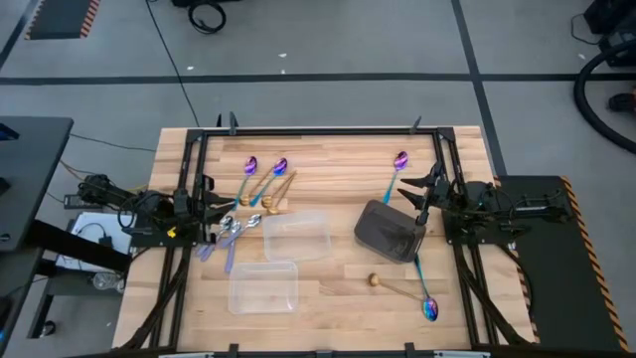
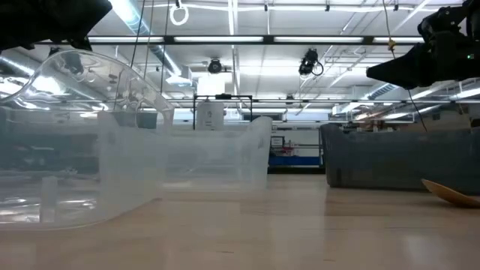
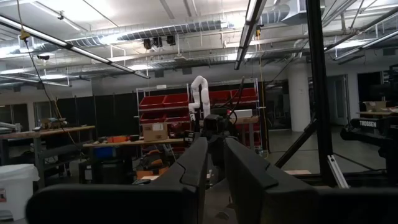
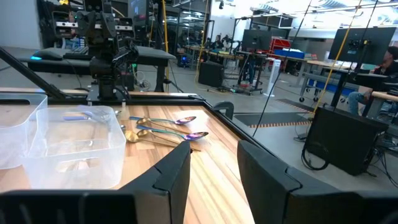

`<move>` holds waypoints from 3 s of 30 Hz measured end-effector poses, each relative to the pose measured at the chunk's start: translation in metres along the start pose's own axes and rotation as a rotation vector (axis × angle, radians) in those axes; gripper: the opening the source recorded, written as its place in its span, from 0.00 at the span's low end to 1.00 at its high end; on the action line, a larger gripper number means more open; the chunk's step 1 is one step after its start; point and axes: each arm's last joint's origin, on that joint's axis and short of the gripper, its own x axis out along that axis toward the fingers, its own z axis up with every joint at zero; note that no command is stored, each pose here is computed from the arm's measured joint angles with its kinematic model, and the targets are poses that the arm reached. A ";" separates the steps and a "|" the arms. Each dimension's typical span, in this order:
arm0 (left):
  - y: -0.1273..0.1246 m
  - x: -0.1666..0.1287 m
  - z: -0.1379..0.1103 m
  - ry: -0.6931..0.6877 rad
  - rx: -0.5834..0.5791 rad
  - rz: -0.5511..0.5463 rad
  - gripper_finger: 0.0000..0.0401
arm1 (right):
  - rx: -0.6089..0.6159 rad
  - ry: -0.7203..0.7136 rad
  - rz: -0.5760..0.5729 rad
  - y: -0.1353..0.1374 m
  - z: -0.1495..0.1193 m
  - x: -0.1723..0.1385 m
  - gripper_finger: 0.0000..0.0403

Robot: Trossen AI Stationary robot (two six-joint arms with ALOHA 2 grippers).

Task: Sort silverware by color (type)

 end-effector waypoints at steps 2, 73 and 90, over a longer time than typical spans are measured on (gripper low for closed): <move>0.000 0.000 0.000 0.000 0.000 0.000 0.15 | 0.000 0.000 0.000 0.000 0.000 0.000 0.36; 0.029 0.006 0.005 0.268 -0.086 0.394 0.15 | 0.333 0.033 -0.147 -0.010 0.034 0.045 0.28; 0.050 0.008 0.019 0.373 0.156 0.597 0.15 | 0.175 0.581 -0.248 -0.011 0.054 0.114 0.28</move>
